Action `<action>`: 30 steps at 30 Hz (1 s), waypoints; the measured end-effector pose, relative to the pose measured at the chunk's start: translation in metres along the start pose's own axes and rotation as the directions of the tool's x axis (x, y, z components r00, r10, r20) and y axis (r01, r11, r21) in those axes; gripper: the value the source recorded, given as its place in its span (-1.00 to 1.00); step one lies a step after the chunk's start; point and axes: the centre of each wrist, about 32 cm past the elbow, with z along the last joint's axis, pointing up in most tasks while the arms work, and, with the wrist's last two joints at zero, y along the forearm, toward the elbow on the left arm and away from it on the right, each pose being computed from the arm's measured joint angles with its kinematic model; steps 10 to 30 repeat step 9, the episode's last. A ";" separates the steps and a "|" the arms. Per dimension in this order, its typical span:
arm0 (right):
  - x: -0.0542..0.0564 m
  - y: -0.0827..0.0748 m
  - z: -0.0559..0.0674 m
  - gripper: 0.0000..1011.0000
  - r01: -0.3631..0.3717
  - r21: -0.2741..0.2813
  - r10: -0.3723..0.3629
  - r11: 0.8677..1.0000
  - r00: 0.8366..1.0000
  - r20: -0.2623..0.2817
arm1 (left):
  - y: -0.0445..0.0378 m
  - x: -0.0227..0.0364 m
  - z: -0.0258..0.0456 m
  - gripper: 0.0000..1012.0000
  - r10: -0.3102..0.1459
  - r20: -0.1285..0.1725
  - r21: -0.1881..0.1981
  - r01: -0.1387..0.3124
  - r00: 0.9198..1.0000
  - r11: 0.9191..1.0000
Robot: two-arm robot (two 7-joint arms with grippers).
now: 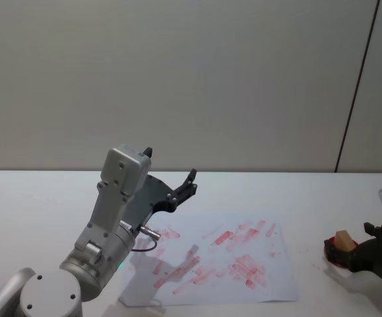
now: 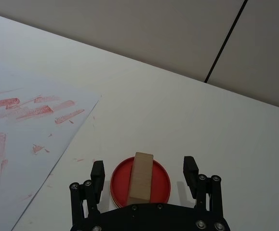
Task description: Use the one hand to pick up the stamp and affix it onto the A4 paper.
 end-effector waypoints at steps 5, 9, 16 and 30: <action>0.000 0.000 0.000 0.98 0.000 0.000 0.000 1.000 1.000 0.000 | 0.0000 0.0000 0.0000 0.98 0.000 0.000 0.000 0.000 1.000 1.000; 0.000 0.000 0.000 0.98 0.000 0.000 0.000 1.000 1.000 0.000 | 0.0000 0.0000 0.0000 0.98 0.000 0.000 0.000 0.000 1.000 1.000; 0.000 0.000 0.000 0.98 0.000 0.000 0.000 1.000 1.000 0.000 | 0.0000 0.0000 0.0000 0.98 0.000 0.000 0.000 0.000 1.000 1.000; 0.000 0.000 0.000 0.98 0.000 0.000 0.000 1.000 1.000 0.000 | 0.0000 0.0000 0.0000 0.98 0.000 0.000 0.000 0.000 1.000 1.000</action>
